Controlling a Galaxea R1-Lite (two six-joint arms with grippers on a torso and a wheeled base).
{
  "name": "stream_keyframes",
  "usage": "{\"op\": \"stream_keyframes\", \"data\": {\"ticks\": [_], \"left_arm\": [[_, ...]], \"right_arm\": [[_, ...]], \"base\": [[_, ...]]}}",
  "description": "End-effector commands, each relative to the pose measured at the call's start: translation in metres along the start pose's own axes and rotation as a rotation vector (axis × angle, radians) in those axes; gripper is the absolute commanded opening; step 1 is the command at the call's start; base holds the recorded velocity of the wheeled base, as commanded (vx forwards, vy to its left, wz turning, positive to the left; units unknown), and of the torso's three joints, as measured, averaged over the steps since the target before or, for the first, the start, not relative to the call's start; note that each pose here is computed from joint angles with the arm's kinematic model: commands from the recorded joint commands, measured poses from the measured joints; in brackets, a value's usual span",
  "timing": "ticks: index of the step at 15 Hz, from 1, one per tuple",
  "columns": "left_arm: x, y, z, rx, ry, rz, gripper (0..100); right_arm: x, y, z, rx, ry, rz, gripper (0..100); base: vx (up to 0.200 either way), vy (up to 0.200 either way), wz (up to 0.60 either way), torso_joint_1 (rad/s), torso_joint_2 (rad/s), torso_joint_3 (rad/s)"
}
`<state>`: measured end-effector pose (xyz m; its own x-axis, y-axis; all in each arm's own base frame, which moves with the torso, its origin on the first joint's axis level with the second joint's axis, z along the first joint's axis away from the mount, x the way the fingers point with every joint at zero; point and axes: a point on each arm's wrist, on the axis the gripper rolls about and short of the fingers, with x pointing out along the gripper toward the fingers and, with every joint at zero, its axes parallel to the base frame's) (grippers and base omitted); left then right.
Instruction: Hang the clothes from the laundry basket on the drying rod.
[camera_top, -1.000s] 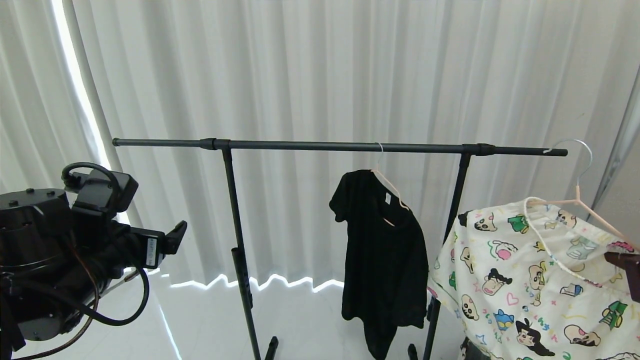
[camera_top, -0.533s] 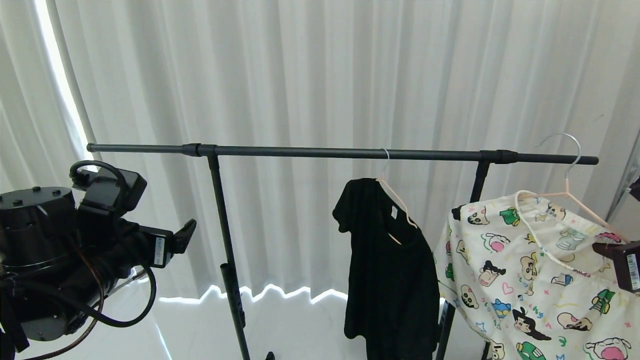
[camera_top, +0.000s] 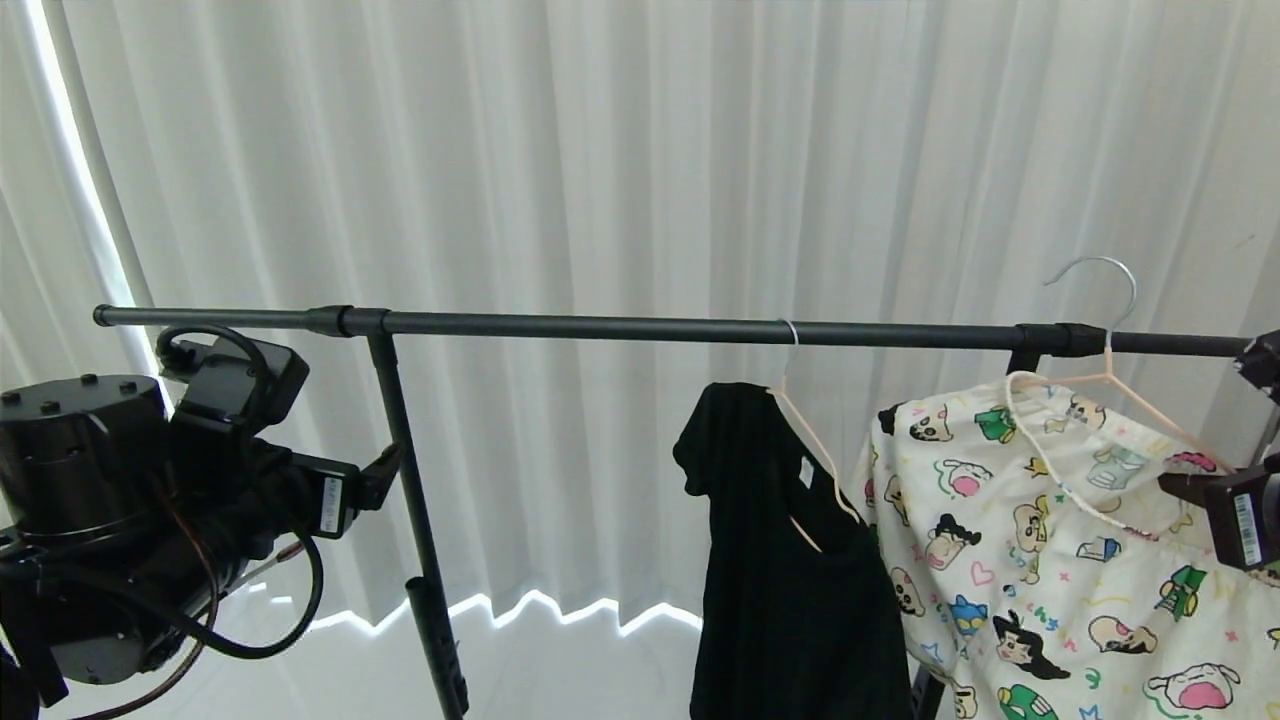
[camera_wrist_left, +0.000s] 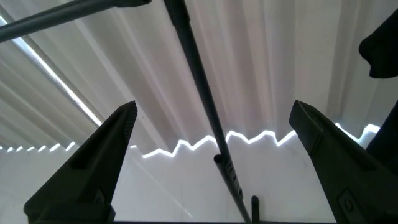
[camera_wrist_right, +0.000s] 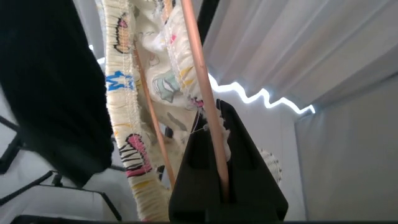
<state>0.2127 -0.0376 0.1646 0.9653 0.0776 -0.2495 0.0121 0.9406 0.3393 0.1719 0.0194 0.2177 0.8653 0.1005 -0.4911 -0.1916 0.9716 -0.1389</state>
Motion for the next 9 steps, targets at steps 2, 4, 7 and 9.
{"op": "stream_keyframes", "data": {"ticks": [2, 4, 7, 9], "left_arm": [[0.000, 0.000, -0.001, 0.000, 0.002, 0.001, 100], [-0.001, -0.001, -0.001, 0.007, 0.003, -0.006, 100], [-0.002, -0.007, 0.001, 0.013, -0.010, -0.030, 100], [-0.002, -0.006, 0.001, 0.013, -0.009, -0.027, 100]], "right_arm": [[0.016, 0.000, 0.006, -0.005, 0.033, 0.010, 0], [0.024, 0.001, 0.004, -0.005, 0.060, 0.016, 0], [0.044, 0.004, 0.004, -0.011, 0.081, 0.028, 0], [0.063, 0.005, 0.007, -0.016, 0.065, 0.023, 0]], "base": [[0.100, 0.000, 0.00, -0.001, 0.00, -0.001], [0.000, 0.000, 0.00, 0.000, 0.00, 0.000], [0.000, 0.000, 0.00, 0.000, 0.00, 0.000], [0.000, 0.000, 0.00, 0.000, 0.00, 0.000]]}}
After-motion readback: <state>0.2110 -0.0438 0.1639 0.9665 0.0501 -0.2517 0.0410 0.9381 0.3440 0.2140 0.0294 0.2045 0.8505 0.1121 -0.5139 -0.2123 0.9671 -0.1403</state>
